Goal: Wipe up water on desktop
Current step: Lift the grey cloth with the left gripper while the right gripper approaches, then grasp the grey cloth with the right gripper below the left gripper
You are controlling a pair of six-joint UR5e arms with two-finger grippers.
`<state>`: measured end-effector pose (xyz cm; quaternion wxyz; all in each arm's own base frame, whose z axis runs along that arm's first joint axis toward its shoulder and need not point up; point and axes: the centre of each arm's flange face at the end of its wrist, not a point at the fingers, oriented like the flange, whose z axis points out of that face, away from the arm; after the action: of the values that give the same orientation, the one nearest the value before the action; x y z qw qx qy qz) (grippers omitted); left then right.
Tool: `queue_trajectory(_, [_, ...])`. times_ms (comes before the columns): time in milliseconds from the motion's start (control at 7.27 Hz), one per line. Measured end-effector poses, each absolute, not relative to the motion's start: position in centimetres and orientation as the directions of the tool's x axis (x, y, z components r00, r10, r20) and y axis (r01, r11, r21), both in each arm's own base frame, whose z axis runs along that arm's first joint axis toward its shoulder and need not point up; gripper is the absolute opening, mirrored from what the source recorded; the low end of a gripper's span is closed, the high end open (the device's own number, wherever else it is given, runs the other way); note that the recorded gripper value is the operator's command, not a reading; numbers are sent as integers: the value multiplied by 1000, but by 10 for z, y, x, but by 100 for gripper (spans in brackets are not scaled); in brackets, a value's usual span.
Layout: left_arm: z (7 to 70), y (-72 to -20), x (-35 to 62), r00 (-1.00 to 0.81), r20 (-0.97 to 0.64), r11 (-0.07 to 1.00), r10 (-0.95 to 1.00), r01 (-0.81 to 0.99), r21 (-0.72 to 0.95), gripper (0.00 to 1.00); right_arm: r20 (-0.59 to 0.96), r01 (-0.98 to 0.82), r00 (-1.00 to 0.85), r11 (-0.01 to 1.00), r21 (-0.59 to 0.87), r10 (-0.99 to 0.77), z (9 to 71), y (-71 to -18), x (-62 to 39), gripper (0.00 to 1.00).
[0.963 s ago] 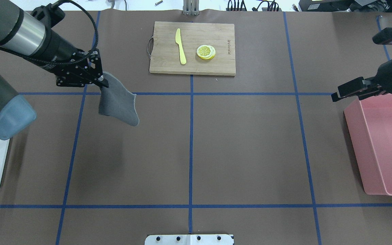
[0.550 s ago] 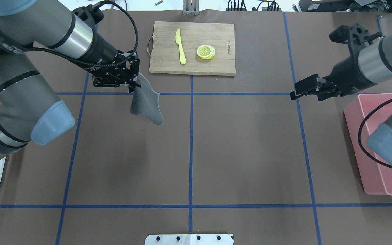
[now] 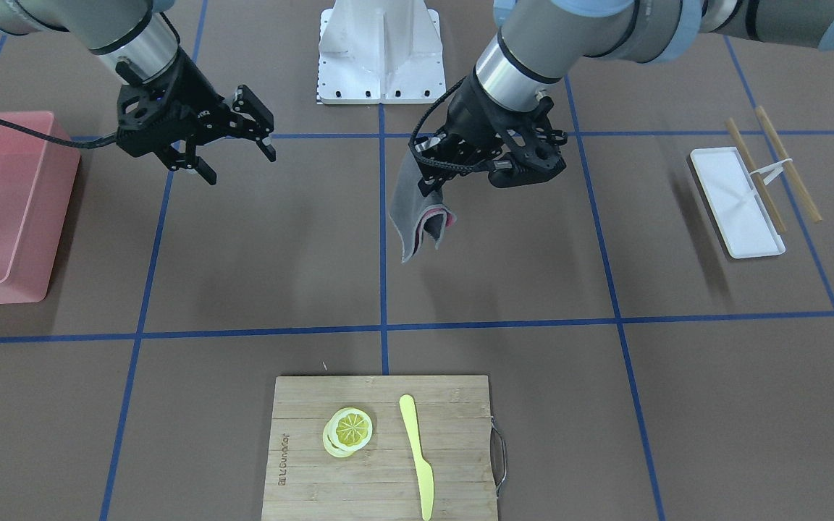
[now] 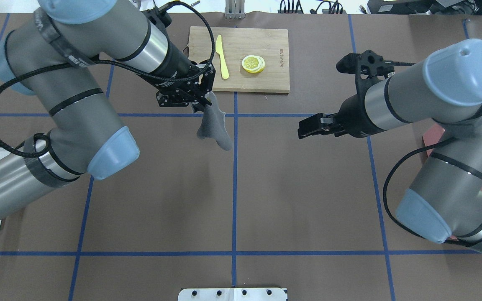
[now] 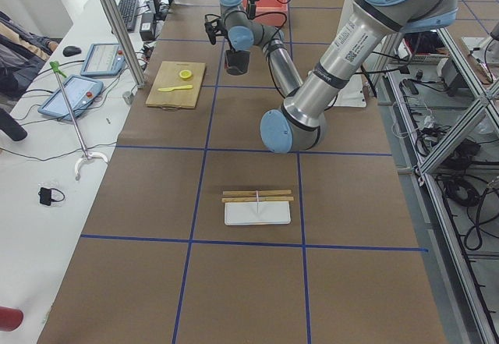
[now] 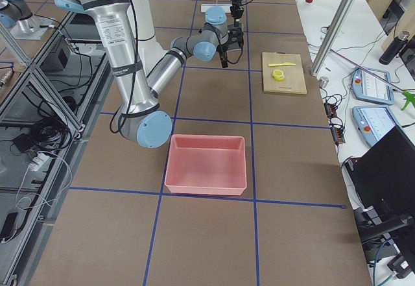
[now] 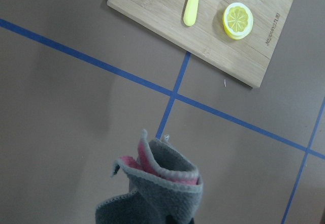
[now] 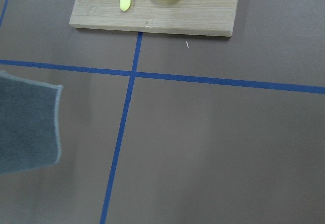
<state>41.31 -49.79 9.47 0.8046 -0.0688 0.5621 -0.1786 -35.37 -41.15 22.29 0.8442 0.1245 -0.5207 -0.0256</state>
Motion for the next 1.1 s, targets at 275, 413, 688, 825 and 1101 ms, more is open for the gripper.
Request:
queue_trajectory(275, [70,-505,438,297,-870,914,-393,226,-336,0,872,-119,453,957,265,-185,202,-388,-391,100])
queue_trajectory(413, [64,-506,442,294,-870,912,-396,231,-338,0,868,-130,453,949,287,-200,193,-377,-406,100])
queue_trajectory(688, [61,-505,445,289,-867,908,-406,234,-347,0,857,-146,461,933,330,-231,185,-362,-424,100])
queue_trajectory(825, [59,-502,447,283,-862,902,-420,235,-363,0,849,-154,466,922,354,-248,181,-358,-428,100])
queue_trajectory(1101, [54,-492,454,272,-852,890,-447,226,-395,0,822,-161,478,890,428,-309,173,-349,-434,100])
